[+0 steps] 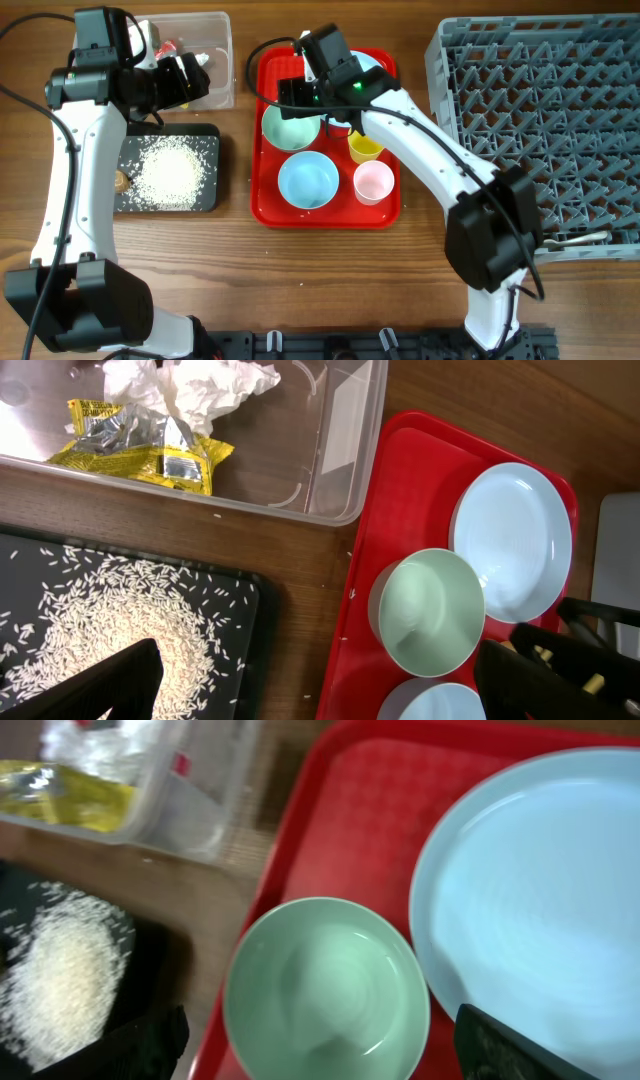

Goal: Sort waste into correct bins and load items into the dishwasher rack

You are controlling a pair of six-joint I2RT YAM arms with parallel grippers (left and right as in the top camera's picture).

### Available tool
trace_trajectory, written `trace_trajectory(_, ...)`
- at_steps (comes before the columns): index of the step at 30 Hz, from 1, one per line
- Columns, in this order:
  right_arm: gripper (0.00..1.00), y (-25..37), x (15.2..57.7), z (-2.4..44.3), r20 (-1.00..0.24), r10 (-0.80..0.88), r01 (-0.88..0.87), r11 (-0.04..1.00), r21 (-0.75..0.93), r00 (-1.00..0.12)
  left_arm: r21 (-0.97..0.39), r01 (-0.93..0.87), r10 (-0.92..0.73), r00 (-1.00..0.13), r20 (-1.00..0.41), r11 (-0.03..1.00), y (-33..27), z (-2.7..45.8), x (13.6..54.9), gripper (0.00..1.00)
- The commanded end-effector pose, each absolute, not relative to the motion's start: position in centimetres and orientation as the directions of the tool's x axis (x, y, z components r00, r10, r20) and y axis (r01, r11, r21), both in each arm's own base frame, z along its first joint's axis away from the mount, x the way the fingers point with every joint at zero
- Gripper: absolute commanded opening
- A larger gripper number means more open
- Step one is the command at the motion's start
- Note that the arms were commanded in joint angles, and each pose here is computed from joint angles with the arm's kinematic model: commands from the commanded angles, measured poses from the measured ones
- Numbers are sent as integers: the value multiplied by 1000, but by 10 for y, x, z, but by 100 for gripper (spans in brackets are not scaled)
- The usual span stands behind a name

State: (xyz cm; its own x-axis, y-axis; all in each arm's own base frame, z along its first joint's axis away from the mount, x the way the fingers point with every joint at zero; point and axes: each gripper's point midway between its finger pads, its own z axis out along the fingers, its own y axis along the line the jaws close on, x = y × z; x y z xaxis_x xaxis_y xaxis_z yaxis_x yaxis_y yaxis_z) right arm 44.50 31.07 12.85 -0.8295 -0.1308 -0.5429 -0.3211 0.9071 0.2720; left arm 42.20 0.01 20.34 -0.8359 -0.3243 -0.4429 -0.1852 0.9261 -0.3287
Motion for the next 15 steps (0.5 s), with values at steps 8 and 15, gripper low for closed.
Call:
trace_trajectory(8, 51, 292, 433, 34, -312, 16, -59, 971, 230, -950, -339, -183, -330, -830, -450, 923, -1, 208, 423, 100)
trace_trajectory(15, 4, 291, 435, 35, -317, 31, -45, 972, 230, -948, -338, -183, -330, -830, -450, 923, -1, 208, 423, 100)
